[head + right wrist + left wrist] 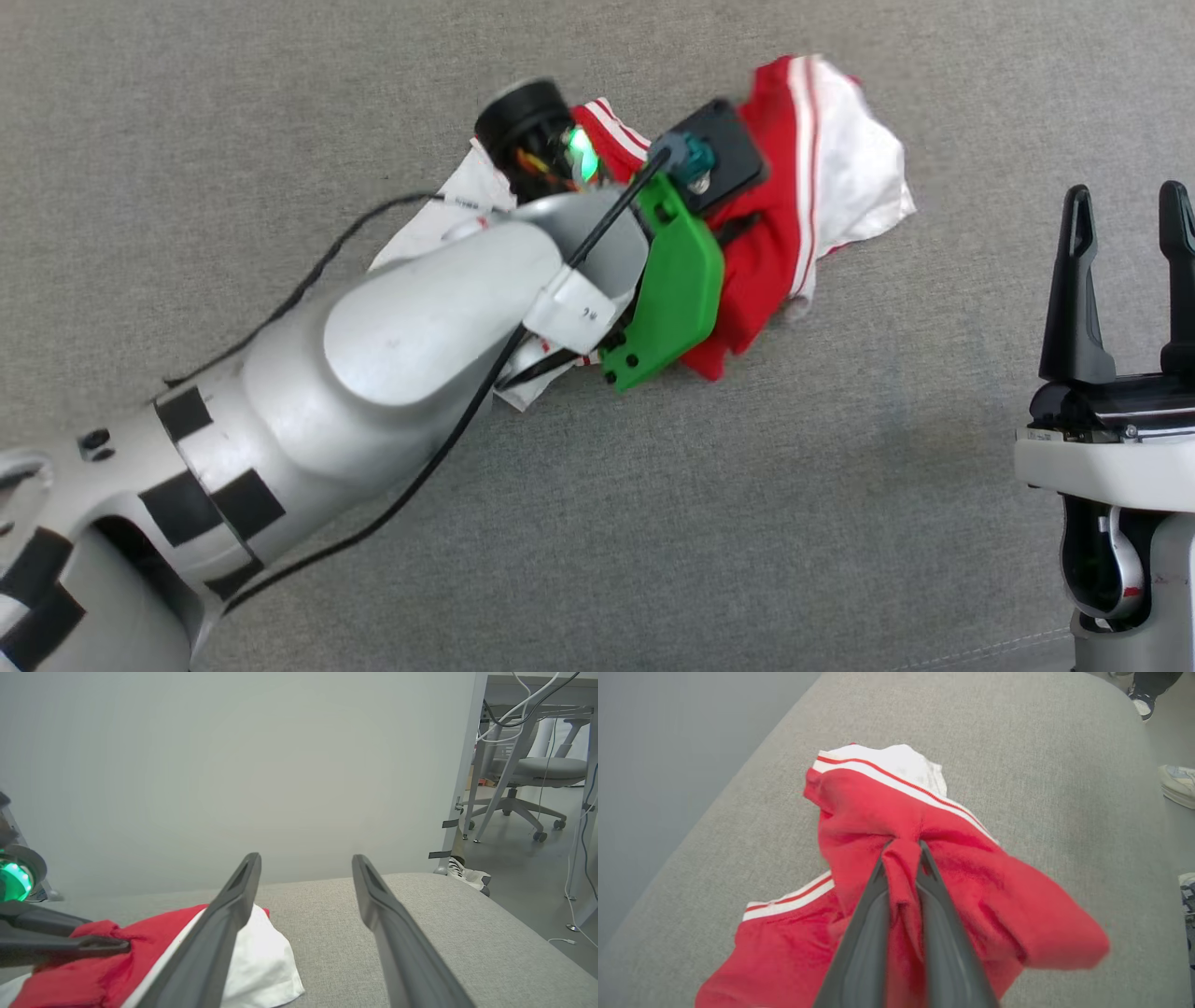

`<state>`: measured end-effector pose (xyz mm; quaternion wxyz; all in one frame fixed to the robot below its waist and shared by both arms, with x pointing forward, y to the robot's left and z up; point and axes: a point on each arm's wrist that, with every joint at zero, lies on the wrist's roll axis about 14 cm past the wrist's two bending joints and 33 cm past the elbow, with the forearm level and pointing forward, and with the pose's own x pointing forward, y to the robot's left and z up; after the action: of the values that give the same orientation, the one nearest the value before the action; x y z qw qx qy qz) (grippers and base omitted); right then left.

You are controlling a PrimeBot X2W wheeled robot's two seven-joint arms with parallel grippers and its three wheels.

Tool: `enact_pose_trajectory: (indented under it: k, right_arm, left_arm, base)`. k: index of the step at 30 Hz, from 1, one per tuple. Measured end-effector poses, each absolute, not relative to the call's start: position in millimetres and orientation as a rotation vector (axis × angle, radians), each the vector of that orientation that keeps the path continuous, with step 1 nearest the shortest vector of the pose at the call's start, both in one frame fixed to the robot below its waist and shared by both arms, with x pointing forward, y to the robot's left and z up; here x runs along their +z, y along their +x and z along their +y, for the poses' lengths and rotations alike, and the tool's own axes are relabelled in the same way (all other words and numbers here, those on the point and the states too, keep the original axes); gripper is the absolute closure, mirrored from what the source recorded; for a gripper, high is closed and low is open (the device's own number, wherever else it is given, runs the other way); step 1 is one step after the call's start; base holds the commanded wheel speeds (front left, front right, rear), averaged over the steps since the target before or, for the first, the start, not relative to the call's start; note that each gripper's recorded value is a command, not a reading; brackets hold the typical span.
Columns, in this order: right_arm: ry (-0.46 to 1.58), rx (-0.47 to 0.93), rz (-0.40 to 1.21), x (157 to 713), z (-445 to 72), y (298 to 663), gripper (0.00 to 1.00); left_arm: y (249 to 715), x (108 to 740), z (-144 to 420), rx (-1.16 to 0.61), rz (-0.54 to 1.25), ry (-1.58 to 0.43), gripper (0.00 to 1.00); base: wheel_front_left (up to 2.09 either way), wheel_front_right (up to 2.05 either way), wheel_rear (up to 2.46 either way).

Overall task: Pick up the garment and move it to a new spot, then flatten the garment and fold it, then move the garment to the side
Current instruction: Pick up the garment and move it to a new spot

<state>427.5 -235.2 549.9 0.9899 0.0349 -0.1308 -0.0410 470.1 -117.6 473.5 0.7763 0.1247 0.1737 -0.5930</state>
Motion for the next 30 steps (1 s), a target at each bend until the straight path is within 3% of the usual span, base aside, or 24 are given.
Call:
enact_pose_trajectory:
  k: [7, 12, 14, 21, 30]
  right_arm:
    - [0.072, -0.063, -0.26, 547.2, -229.2, 434.6, 0.0]
    - [0.07, -0.049, -0.264, 548.6, -224.4, 435.9, 0.0]
    - [0.068, -0.044, -0.27, 551.0, -222.6, 435.8, 0.0]
    - [0.055, -0.028, -0.287, 560.2, -216.6, 427.2, 0.0]
    - [0.055, -0.007, -0.311, 573.5, -207.8, 407.0, 0.0]
  left_arm:
    - [448.6, 390.6, -81.9, -1.208, 0.586, 0.299, 1.0]
    - [445.7, 384.9, -79.1, -1.189, 0.567, 0.323, 1.0]
    - [445.4, 389.2, -81.5, -1.185, 0.535, 0.304, 0.0]
    - [459.2, 430.1, -84.9, -1.133, 0.28, 0.26, 0.0]
    - [471.9, 498.8, -52.8, -0.895, 0.022, 0.185, 0.0]
  base:
    - [0.0, 0.0, 0.0]
    - [0.0, 0.0, 0.0]
    - [0.0, 0.0, 0.0]
    - [0.0, 0.0, 0.0]
    - [0.0, 0.0, 0.0]
